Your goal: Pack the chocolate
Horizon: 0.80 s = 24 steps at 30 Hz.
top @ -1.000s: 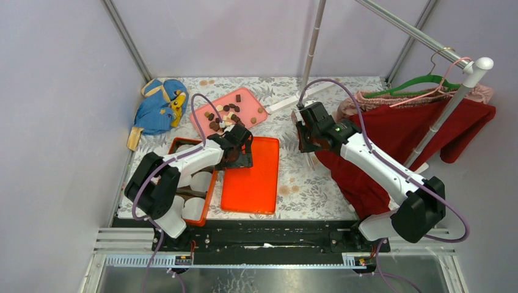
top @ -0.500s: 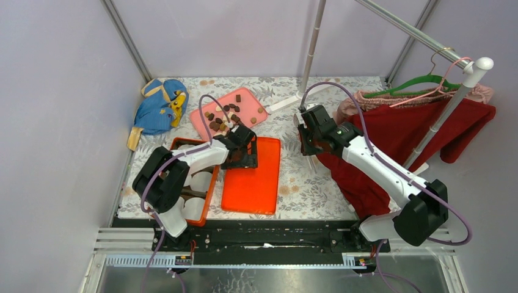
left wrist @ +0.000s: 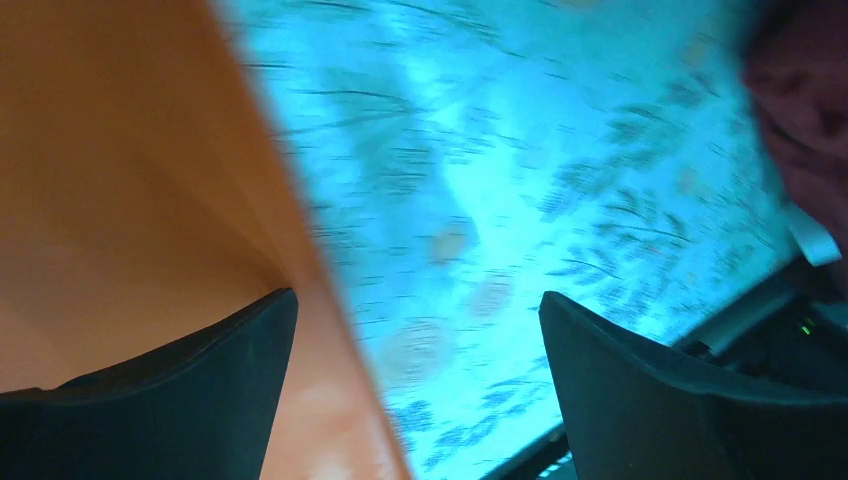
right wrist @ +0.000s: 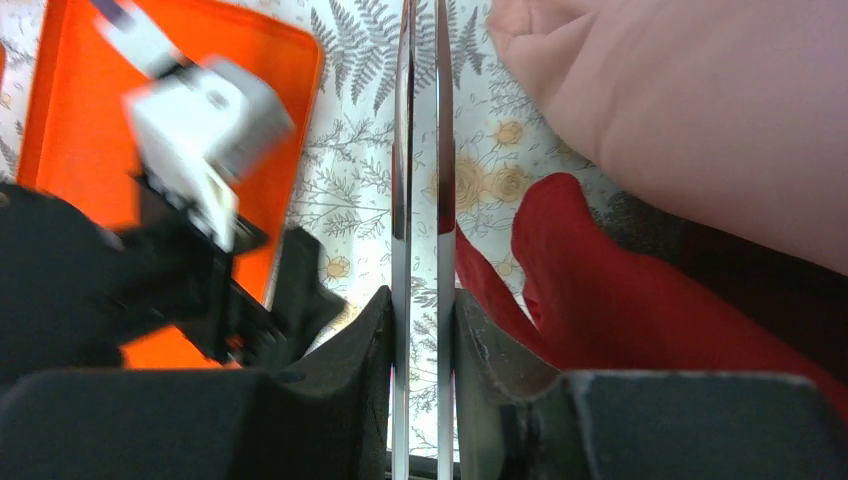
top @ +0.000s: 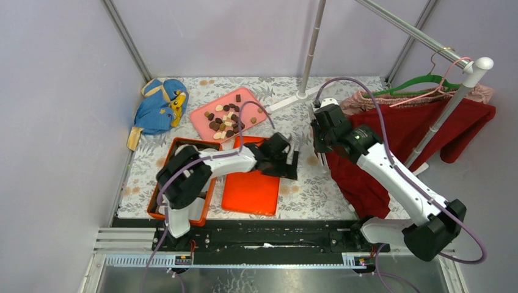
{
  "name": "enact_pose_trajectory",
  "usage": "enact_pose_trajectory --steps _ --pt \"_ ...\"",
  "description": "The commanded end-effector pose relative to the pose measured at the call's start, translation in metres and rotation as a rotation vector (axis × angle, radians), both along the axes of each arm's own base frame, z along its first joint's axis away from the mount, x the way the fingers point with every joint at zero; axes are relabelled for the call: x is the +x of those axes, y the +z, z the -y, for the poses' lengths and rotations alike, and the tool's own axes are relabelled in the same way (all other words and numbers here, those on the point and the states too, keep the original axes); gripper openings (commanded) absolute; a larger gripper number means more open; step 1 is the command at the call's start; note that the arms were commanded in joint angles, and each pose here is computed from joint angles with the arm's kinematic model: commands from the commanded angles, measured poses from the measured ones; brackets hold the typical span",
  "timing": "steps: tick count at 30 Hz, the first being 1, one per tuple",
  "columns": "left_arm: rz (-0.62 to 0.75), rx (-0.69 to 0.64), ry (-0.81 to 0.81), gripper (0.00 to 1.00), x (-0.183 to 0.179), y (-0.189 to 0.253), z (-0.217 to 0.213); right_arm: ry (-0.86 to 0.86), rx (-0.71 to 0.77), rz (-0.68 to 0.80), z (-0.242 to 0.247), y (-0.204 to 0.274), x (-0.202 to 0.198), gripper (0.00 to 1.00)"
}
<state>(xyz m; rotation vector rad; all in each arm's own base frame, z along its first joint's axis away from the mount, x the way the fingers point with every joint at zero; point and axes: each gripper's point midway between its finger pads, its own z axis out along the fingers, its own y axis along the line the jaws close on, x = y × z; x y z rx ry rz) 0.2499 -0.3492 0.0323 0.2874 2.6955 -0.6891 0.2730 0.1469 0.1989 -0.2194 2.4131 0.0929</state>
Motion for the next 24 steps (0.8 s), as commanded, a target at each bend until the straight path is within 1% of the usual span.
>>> enact_pose_trajectory --steps 1,2,4,7,10,13,16,21,24 --pt "-0.037 -0.041 -0.096 0.99 -0.024 0.010 0.037 -0.055 0.015 0.130 0.016 0.045 0.006 0.22" --pt "0.002 -0.029 -0.075 0.99 -0.016 0.022 0.031 -0.056 0.019 0.132 0.016 0.046 0.005 0.22" --pt "0.056 0.012 0.008 0.99 0.004 0.040 0.006 -0.058 0.021 0.137 0.017 0.047 0.005 0.22" --pt "0.062 0.053 0.185 0.99 0.035 0.051 -0.057 -0.050 0.023 0.138 0.015 0.046 0.006 0.22" --pt "0.113 0.112 0.306 0.99 0.051 0.056 -0.110 -0.041 0.028 0.130 0.011 0.042 0.008 0.22" --pt "0.098 0.156 0.371 0.99 0.056 0.049 -0.143 -0.025 0.043 0.124 0.006 0.040 0.009 0.22" --pt "0.074 0.181 0.390 0.99 0.059 0.036 -0.156 -0.016 0.053 0.116 0.001 0.038 0.010 0.22" --pt "0.066 0.177 0.359 0.99 0.070 0.022 -0.148 -0.005 0.062 0.109 -0.002 0.037 0.011 0.22" --pt "0.068 0.221 0.373 0.99 0.079 0.009 -0.151 -0.001 0.073 0.103 -0.004 0.035 0.010 0.21"
